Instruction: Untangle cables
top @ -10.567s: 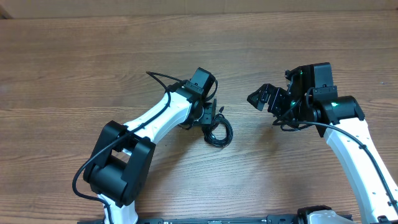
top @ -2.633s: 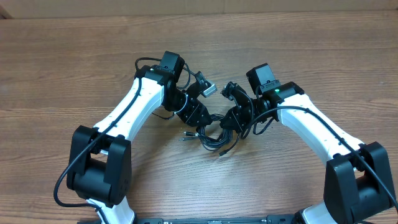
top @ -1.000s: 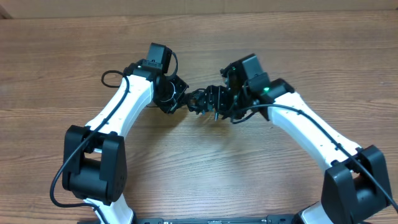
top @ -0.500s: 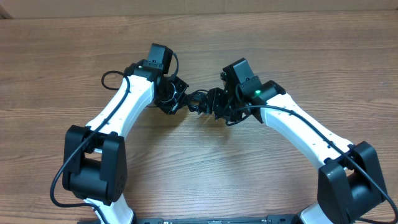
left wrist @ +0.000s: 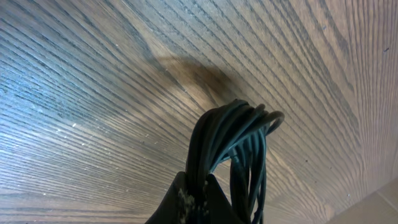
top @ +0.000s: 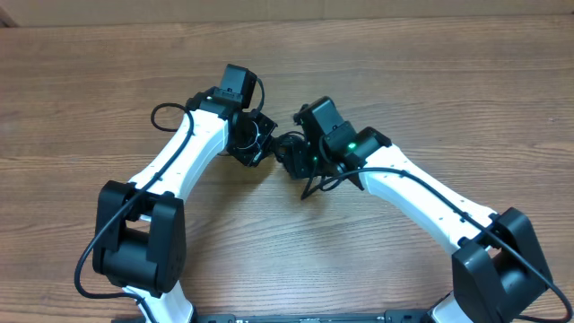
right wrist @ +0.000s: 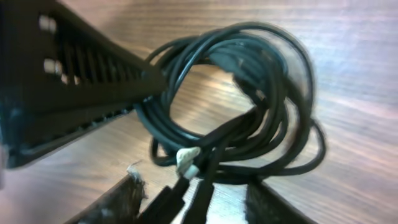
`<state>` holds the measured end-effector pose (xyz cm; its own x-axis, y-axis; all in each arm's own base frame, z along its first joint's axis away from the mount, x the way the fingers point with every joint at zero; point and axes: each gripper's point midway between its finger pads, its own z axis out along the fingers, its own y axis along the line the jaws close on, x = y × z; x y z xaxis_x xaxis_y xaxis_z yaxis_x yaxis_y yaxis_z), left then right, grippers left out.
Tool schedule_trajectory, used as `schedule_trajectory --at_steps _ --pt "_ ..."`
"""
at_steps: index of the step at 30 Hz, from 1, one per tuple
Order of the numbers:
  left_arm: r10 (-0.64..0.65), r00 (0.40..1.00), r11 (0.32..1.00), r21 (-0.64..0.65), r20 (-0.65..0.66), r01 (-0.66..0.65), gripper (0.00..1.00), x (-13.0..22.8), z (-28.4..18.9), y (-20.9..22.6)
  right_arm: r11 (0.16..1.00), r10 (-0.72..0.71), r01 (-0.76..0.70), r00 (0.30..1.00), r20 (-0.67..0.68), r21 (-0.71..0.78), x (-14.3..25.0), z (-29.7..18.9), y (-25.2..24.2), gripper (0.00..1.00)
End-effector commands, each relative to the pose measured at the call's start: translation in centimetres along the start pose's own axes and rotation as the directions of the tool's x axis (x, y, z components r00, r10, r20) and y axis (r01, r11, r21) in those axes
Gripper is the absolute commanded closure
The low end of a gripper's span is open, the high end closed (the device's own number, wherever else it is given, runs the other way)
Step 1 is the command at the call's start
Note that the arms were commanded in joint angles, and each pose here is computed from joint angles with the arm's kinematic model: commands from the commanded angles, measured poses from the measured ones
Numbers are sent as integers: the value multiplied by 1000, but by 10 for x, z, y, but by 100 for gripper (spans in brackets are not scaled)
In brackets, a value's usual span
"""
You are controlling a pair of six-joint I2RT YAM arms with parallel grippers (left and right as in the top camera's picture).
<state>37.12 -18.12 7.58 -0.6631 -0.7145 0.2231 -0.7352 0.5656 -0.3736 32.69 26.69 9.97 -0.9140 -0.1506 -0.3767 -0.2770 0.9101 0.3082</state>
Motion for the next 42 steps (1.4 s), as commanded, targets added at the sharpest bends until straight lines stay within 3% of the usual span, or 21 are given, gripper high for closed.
schedule_trajectory --at_steps 1,5,10,13,16,18,20,27,36,42 --pt "-5 1000 1000 -7 -2 5 96 3 1 1 993 -38 30 997 73 113 -18 -4 -16 73" --pt "75 997 997 -8 3 -75 96 2 1 1 990 -31 19 996 87 141 -21 -5 -22 96" --pt "306 951 952 -31 38 -305 96 -5 1 2 990 -14 3 997 75 143 -19 -6 -26 96" --pt "525 851 850 42 19 -525 96 3 1 -12 995 -11 7 999 45 95 -13 -4 -18 96" --pt "731 682 666 202 14 -718 96 24 -3 -34 998 -6 4 999 34 58 -12 -4 -13 96" --pt "805 594 561 304 19 -770 96 40 -8 -44 999 1 -3 1000 31 39 -13 -4 -13 96" --pt "843 537 490 380 21 -785 96 53 -13 -49 999 14 -15 999 31 31 -15 -5 -16 96" --pt "898 439 370 529 5 -763 96 82 -26 -49 997 76 -74 996 35 -37 -26 -9 -26 96" --pt "893 449 358 622 -12 -696 96 89 -41 -52 982 165 -161 986 30 -99 -35 -15 -41 96" --pt "821 563 477 660 -97 -581 96 80 -53 -54 955 150 -152 988 -29 -254 -30 -20 -12 96"
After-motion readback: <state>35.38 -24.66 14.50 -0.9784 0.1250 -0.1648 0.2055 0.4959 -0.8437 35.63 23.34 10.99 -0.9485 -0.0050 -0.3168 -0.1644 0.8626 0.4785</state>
